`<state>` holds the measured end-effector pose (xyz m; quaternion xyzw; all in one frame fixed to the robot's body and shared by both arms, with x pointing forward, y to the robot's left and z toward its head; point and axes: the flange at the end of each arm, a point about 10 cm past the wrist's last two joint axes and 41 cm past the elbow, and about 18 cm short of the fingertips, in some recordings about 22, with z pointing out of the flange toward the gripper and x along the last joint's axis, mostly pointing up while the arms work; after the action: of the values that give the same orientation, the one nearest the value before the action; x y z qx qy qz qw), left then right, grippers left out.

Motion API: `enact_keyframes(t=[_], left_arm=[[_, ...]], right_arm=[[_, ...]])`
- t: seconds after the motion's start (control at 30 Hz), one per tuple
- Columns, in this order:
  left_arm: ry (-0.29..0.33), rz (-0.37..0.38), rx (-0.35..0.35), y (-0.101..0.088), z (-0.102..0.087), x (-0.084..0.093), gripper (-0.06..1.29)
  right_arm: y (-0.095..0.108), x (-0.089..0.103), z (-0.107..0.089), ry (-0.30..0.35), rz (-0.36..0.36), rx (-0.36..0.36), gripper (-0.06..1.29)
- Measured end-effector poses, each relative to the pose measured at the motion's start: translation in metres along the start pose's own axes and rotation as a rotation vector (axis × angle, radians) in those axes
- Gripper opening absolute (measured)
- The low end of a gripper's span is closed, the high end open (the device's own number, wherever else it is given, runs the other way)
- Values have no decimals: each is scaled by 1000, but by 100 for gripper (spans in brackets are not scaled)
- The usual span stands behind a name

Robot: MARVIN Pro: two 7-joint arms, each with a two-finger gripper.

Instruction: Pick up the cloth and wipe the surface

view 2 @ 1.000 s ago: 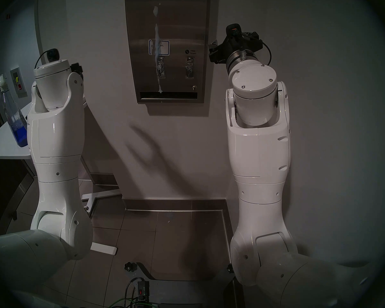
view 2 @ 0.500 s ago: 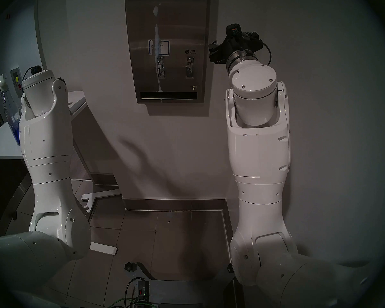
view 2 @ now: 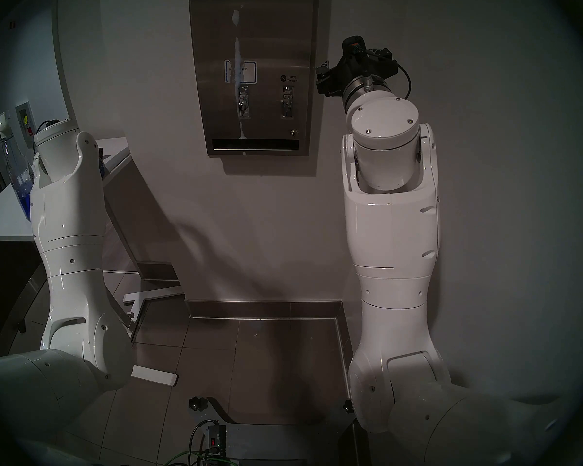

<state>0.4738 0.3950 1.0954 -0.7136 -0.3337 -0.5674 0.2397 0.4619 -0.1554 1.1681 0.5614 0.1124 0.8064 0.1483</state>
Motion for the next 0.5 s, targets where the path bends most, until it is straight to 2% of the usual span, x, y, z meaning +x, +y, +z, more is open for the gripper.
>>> enact_keyframes(t=[0.07, 0.2, 0.33, 0.5], left_arm=[[-11, 10, 10, 0, 5, -3, 123], [-56, 34, 42, -5, 27, -17, 123], [-71, 41, 55, -10, 40, -22, 123], [-73, 42, 57, -11, 42, -23, 123]], right_arm=[[0, 0, 0, 0, 0, 0, 124], [0, 0, 0, -1, 0, 0, 124], [0, 0, 0, -1, 0, 0, 124], [0, 0, 0, -1, 0, 0, 124]])
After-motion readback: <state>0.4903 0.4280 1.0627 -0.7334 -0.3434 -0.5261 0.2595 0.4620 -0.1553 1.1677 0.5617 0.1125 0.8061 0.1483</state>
